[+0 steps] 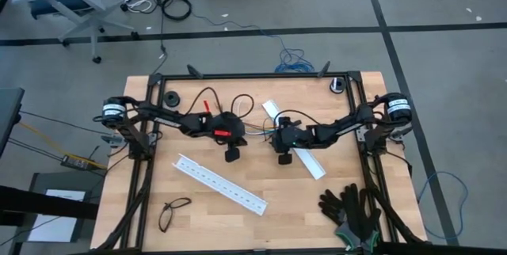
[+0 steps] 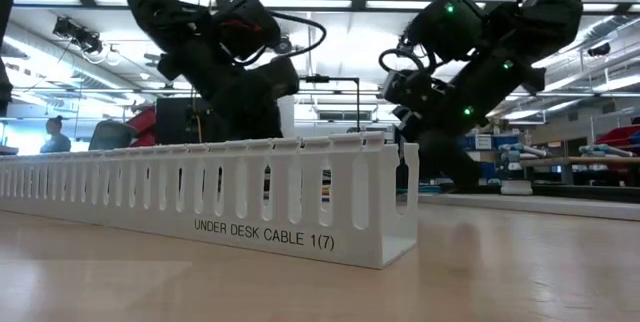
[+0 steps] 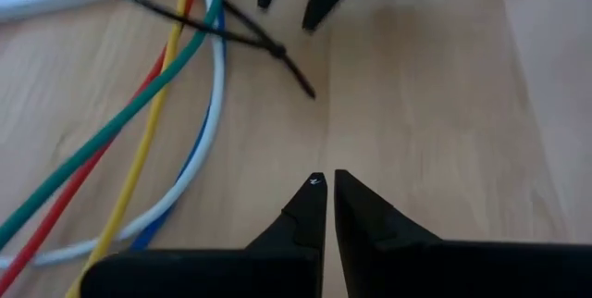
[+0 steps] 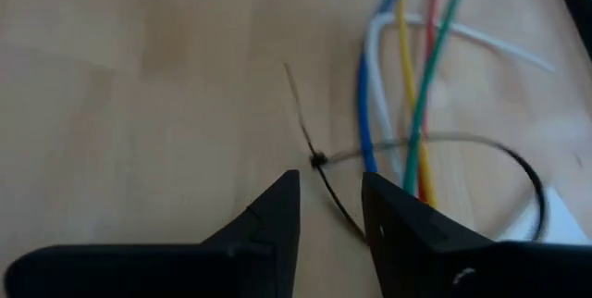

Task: Ziptie cables
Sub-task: Wrap the cable wire in the zip tie

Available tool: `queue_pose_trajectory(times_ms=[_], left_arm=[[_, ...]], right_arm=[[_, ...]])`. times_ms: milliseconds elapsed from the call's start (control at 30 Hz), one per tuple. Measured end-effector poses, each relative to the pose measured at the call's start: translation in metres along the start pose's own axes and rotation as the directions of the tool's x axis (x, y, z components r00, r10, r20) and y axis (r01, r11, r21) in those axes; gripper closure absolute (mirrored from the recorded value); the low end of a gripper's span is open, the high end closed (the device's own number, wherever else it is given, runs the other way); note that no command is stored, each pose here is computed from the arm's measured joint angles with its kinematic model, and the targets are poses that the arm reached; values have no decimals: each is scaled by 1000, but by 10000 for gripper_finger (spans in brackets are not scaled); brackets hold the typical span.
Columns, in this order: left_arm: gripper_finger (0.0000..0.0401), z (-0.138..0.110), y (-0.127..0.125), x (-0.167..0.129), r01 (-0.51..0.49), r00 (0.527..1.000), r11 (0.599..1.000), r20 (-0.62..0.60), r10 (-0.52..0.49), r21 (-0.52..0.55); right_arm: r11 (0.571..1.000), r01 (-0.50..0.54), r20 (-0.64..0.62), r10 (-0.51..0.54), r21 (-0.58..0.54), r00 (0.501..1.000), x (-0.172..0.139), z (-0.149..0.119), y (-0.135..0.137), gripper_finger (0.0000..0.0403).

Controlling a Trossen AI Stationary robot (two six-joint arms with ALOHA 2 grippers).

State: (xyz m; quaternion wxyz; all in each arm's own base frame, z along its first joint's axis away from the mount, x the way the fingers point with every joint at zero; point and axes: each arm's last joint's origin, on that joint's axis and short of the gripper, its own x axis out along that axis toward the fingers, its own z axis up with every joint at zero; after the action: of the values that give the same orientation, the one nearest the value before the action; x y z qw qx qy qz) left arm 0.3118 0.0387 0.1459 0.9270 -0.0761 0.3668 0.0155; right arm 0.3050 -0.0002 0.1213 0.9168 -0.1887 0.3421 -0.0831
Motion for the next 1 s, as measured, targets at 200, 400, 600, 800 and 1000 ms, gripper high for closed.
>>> queue_pose_trajectory(times_ms=[200, 400, 600, 800, 1000], left_arm=[[401, 4, -2, 0, 7, 998, 1000, 60, -8, 10], [401, 9, -2, 0, 10, 994, 1000, 107, -11, 12], [401, 10, -2, 0, 14, 992, 1000, 123, -12, -10], [401, 10, -2, 0, 13, 993, 999, 117, -9, -35], [401, 13, -4, -2, -13, 989, 1000, 147, 17, -25]], right_arm=[[1000, -13, -30, 13, -11, 999, 6, -8, -5, 309], [998, -60, -5, 60, -3, 998, 14, -12, -11, 326], [993, -121, -15, 121, -13, 993, 30, -15, -12, 359], [986, -110, 11, 110, 122, 994, 35, -11, -16, 400], [972, -85, 143, 54, 221, 988, 9, 5, -28, 403]])
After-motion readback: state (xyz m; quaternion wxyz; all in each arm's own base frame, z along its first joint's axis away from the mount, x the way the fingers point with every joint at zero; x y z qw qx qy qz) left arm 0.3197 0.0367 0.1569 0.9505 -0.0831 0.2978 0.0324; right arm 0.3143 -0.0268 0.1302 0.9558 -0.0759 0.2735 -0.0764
